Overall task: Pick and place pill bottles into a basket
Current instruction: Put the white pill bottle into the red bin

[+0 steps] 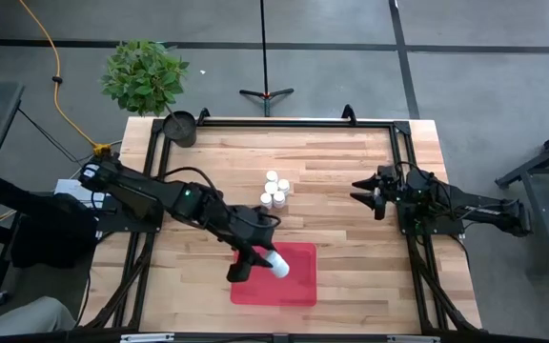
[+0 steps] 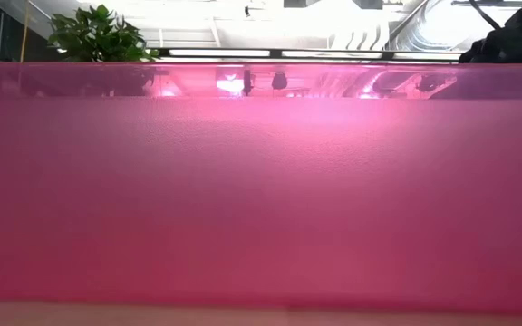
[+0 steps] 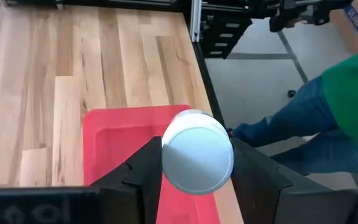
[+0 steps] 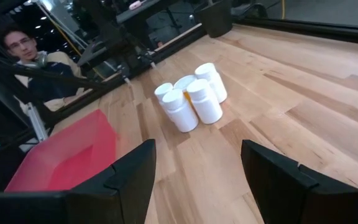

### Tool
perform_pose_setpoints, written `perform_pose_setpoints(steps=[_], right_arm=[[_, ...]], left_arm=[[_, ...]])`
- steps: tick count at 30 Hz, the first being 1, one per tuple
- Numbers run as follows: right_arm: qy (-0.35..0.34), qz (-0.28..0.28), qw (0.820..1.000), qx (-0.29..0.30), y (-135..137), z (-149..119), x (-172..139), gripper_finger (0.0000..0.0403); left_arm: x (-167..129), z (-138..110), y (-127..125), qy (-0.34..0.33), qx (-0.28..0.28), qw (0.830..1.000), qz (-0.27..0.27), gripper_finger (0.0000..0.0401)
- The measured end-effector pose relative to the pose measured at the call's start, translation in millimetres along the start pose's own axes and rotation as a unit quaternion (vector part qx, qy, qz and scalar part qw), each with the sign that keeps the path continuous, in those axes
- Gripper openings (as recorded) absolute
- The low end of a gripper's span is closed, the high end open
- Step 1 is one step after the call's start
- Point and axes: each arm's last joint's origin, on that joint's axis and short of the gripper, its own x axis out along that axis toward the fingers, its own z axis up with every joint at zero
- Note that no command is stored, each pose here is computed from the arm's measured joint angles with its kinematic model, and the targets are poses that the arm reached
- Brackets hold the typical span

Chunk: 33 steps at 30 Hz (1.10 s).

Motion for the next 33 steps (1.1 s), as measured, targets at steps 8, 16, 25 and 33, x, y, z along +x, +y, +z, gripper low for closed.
perform_pose_setpoints(steps=[8,16,25,33], right_arm=[[0.004,-0.001,1.0,-0.002,-0.2,-0.4,0.3,0.0226],[0.013,-0.006,1.0,-0.002,-0.8,-1.6,1.2,0.0226],[0.013,-0.006,1.0,-0.001,-0.9,-1.6,1.3,0.0226],[0.013,-0.007,1.0,-0.001,-0.9,-1.6,1.3,0.0226]], left_arm=[[35.0,-8.7,5.0,0.046,0.006,0.999,0.016,0.0193],[80.0,-27.4,14.3,0.12,0.03,0.991,0.046,0.0198],[111.9,-40.1,23.9,0.147,0.063,0.981,0.107,0.0193],[111.9,-37.4,35.1,0.146,0.055,0.981,0.119,0.0194]])
